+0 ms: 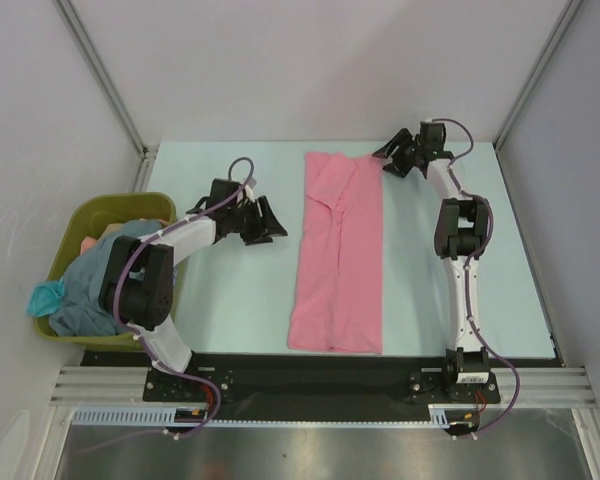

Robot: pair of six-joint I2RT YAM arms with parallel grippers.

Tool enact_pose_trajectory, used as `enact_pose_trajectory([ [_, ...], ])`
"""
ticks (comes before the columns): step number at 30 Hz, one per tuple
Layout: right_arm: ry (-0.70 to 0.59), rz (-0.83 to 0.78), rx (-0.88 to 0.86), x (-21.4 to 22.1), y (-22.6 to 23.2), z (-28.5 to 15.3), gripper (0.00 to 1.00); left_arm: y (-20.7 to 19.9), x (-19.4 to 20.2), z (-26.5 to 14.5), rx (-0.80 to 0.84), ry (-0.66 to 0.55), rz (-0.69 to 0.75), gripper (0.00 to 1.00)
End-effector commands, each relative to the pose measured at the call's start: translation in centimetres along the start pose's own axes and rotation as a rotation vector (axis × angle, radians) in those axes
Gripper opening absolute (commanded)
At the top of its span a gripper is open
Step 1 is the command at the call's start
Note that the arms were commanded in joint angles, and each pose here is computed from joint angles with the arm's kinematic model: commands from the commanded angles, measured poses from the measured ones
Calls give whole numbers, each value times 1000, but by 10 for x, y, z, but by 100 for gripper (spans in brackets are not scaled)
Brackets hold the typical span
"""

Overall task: Fold and stack the t-shirts
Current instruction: Fold the tshirt

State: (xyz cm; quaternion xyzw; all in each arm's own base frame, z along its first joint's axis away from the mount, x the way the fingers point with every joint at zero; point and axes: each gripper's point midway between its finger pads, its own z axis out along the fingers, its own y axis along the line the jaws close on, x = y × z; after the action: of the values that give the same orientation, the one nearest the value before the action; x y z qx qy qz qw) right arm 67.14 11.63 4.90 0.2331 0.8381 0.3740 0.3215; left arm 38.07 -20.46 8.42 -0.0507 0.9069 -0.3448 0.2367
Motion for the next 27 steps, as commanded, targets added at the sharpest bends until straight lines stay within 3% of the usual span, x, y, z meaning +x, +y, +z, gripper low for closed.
enact_pose_trajectory([
  [1, -18, -5, 106, -20, -14, -28, 67, -9, 21, -24, 34, 25, 55, 61],
  [3, 33, -16, 212, -11, -30, -55, 74, -7, 43, -32, 32, 63, 67, 63],
  [4, 3, -46, 227, -22, -13, -83, 80, -3, 54, -36, 21, 86, 78, 64],
  [6, 83, -71, 357, 4, -48, -112, 82, -3, 76, -42, 15, 119, 90, 64],
  [7, 48, -109, 406, -3, -33, -146, 84, -1, 94, -50, 5, 138, 92, 63],
  [8, 114, -92, 471, 25, -57, -159, 84, 0, 104, -53, 2, 150, 90, 63],
  [11, 112, -141, 487, 49, -37, -215, 84, 3, 142, -64, 11, 187, 65, 62],
  [13, 225, -110, 486, 110, -52, -231, 82, 6, 167, -69, 12, 220, 51, 62],
  [14, 200, -138, 430, 119, -28, -253, 81, 7, 174, -70, 9, 227, 51, 62],
  [15, 292, -106, 434, 166, -44, -263, 80, 12, 185, -71, -2, 249, 44, 62],
  [18, 362, -183, 325, 230, -12, -290, 74, 10, 207, -71, -2, 292, 52, 62],
  [20, 493, -189, 320, 294, -22, -307, 68, 9, 220, -70, -6, 323, 42, 60],
  [22, 539, -199, 233, 338, -12, -336, 59, 14, 234, -68, -25, 352, 32, 58],
  [27, 566, -141, 219, 384, -31, -366, 56, 19, 259, -64, -56, 407, 32, 56],
])
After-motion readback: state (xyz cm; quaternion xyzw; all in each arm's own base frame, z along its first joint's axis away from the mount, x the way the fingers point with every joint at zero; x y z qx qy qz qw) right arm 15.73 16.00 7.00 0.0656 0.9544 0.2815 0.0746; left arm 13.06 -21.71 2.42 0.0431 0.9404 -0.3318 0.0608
